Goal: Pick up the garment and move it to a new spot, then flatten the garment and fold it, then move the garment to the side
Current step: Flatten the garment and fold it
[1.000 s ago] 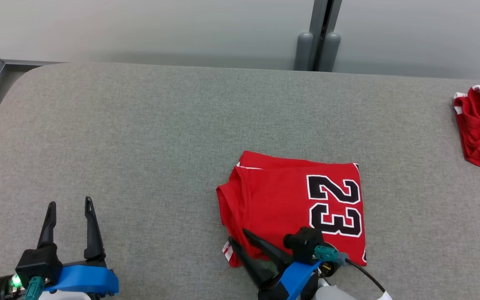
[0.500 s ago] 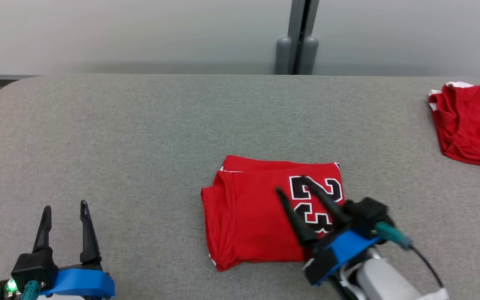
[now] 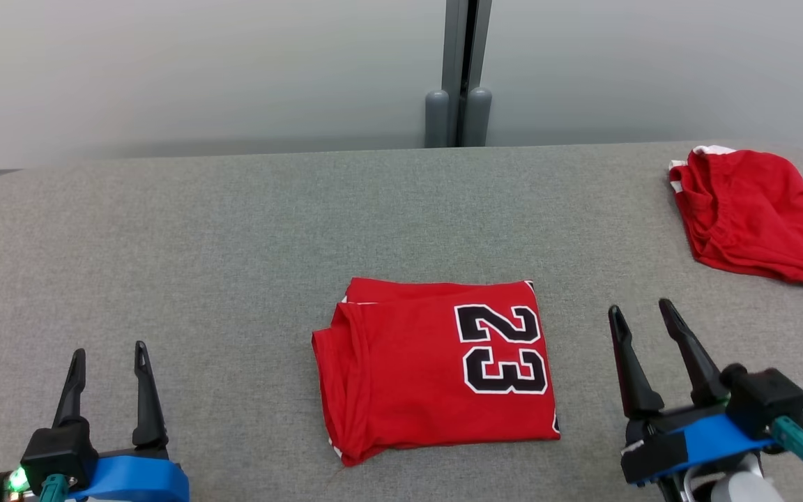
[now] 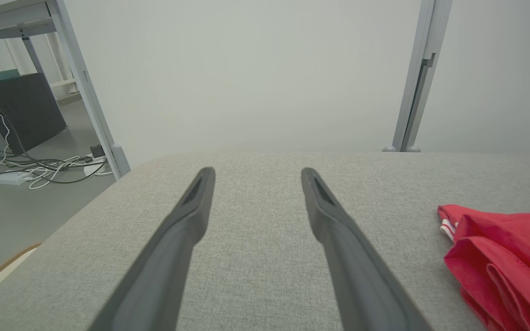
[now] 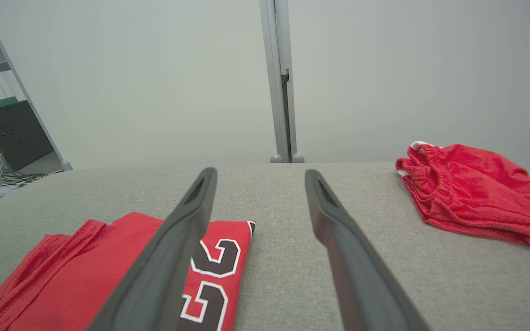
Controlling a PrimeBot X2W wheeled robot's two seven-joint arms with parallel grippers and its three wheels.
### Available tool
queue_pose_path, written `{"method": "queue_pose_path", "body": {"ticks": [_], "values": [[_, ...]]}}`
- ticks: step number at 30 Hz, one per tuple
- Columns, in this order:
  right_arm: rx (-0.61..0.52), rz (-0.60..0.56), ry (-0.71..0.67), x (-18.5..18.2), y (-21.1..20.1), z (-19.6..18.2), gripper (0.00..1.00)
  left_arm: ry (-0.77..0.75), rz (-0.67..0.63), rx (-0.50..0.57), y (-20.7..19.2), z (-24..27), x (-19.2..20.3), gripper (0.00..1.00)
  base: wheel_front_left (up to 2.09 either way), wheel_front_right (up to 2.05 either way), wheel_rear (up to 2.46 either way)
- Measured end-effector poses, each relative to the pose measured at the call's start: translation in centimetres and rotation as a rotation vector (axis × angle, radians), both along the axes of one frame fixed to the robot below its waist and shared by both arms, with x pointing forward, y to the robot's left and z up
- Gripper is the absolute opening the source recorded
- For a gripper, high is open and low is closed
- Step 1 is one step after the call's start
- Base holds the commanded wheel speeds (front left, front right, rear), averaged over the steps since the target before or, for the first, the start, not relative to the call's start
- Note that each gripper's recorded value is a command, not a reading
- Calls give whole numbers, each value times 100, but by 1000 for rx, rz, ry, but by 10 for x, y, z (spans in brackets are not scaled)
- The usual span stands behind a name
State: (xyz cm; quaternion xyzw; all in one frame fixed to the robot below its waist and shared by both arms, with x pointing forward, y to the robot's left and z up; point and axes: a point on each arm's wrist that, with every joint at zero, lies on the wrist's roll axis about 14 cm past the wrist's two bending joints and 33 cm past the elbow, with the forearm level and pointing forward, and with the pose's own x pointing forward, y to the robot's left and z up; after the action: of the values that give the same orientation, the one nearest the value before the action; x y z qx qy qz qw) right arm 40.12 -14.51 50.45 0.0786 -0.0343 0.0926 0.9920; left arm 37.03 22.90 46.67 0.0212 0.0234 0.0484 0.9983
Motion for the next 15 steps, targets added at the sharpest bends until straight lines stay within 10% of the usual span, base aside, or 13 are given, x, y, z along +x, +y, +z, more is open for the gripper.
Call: {"method": "queue_pose_path", "body": {"ticks": [15], "values": [[-26,-12,82,-29,3,-28,100,4,-34,12,-2,1,-12,100,0,0,0]]}}
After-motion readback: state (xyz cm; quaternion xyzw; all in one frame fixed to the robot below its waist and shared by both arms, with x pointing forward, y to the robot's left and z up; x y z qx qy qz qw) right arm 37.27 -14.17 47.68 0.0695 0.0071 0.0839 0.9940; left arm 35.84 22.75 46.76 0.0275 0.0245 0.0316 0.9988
